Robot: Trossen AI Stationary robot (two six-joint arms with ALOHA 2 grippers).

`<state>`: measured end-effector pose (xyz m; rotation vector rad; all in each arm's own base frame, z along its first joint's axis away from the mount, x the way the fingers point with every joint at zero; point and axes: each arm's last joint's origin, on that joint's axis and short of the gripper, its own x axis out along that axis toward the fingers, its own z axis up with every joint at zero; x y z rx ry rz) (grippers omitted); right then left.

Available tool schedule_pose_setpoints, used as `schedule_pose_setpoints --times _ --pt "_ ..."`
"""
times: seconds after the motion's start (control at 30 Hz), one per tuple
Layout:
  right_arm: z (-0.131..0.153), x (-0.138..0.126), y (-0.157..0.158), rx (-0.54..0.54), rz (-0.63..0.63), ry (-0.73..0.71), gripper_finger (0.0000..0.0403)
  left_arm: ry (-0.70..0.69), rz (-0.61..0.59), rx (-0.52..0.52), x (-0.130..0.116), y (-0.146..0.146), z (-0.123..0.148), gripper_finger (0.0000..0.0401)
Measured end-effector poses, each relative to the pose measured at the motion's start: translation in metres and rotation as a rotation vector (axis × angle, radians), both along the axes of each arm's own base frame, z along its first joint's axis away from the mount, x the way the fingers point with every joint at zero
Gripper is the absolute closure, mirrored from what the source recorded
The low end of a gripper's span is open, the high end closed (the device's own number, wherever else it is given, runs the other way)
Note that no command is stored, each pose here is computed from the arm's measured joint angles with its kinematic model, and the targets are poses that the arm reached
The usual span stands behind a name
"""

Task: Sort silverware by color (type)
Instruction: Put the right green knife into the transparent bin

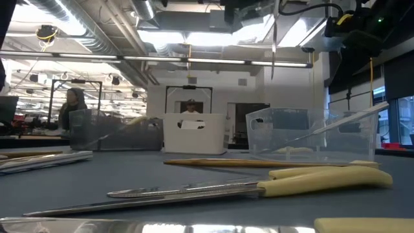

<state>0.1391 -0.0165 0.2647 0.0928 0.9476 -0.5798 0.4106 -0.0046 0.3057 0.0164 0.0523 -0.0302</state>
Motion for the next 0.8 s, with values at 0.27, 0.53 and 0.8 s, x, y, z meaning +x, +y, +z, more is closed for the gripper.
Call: schedule_pose_setpoints --times 0.27,0.53,0.8 --pt "0.021 0.0 0.001 0.028 0.019 -0.058 0.0292 0.008 0.004 0.204 0.004 0.008 -0.006 0.0367" --pt "0.05 0.001 0.003 0.081 0.061 -0.16 0.0292 0.066 -0.043 0.284 0.017 0.014 -0.033 0.0367" --pt "0.058 0.002 0.003 0.078 0.063 -0.201 0.0292 0.126 -0.052 0.299 0.028 0.015 -0.061 0.0366"
